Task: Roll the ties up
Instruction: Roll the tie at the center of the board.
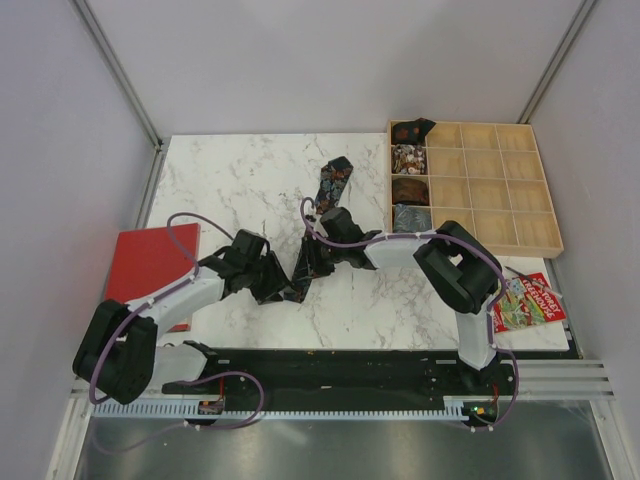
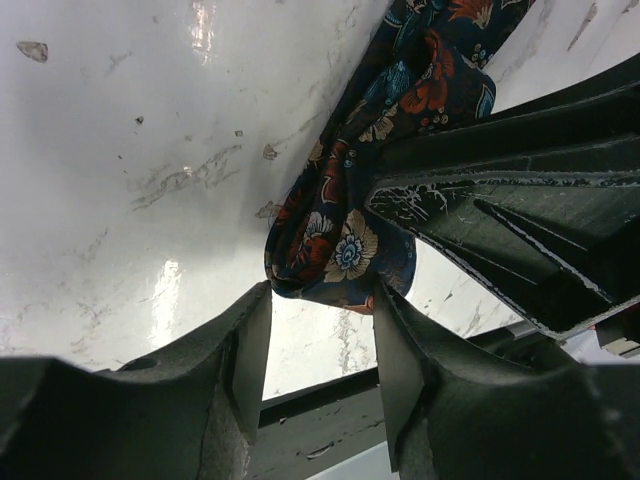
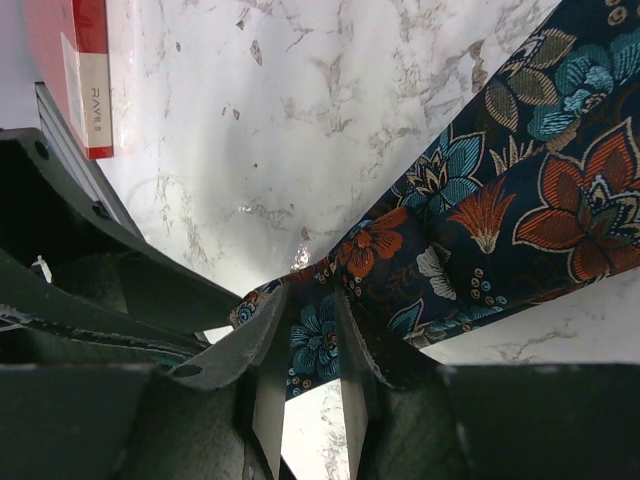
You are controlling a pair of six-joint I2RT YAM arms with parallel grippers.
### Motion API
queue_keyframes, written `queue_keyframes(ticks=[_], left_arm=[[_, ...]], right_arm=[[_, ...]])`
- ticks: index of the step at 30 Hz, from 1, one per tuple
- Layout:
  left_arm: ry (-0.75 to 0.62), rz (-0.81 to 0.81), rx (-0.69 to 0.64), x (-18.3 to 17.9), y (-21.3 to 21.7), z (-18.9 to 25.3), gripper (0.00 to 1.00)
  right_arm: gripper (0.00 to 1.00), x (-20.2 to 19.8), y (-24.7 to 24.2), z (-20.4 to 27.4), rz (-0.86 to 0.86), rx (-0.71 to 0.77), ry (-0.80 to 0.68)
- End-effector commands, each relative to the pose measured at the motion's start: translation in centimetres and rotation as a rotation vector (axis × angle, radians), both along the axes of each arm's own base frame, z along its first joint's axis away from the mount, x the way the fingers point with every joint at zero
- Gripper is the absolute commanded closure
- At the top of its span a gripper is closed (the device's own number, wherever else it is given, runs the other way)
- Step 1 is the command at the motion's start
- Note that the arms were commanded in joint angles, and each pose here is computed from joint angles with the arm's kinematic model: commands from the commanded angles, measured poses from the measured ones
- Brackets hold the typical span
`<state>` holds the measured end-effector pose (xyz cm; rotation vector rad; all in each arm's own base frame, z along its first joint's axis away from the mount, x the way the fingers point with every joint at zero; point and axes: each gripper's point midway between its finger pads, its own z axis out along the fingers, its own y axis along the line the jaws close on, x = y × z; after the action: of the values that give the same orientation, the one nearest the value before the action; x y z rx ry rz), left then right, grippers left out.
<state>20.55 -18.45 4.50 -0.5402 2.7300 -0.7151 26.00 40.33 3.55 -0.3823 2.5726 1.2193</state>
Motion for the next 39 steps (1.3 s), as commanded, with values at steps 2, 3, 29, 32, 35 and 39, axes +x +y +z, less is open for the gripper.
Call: queue_keyframes(ticks=[2, 3, 29, 32, 35, 39], left_arm=[[-0.009, 0.078, 0.003, 1.1, -0.1, -0.5, 0.46], [-0.016, 0.084, -0.002, 1.2, -0.2, -0.5, 0.46], [0.041, 0.16, 0.111, 1.5, -0.1, -4.0, 0.81], [0.03, 0.137, 0.105, 1.5, -0.3, -3.6, 0.9], [0.034, 0.097, 0.071, 1.1, -0.9, -2.9, 0.97], [0.09, 0.027, 0.037, -0.6, -1.6, -2.4, 0.98]], right_arm=[[0.68, -0.3, -1.3, -2.6, -0.017, -0.042, 0.017], [0.67, -0.3, -1.3, -2.5, -0.017, -0.037, 0.015], [0.68, -1.1, -2.0, -3.2, -0.019, -0.013, 0.045], [0.67, -1.0, -2.0, -2.9, -0.02, -0.008, 0.042], [0.68, -0.6, -1.8, -2.1, -0.025, -0.001, 0.033], [0.67, -0.3, -1.5, -0.3, -0.026, 0.007, 0.023]])
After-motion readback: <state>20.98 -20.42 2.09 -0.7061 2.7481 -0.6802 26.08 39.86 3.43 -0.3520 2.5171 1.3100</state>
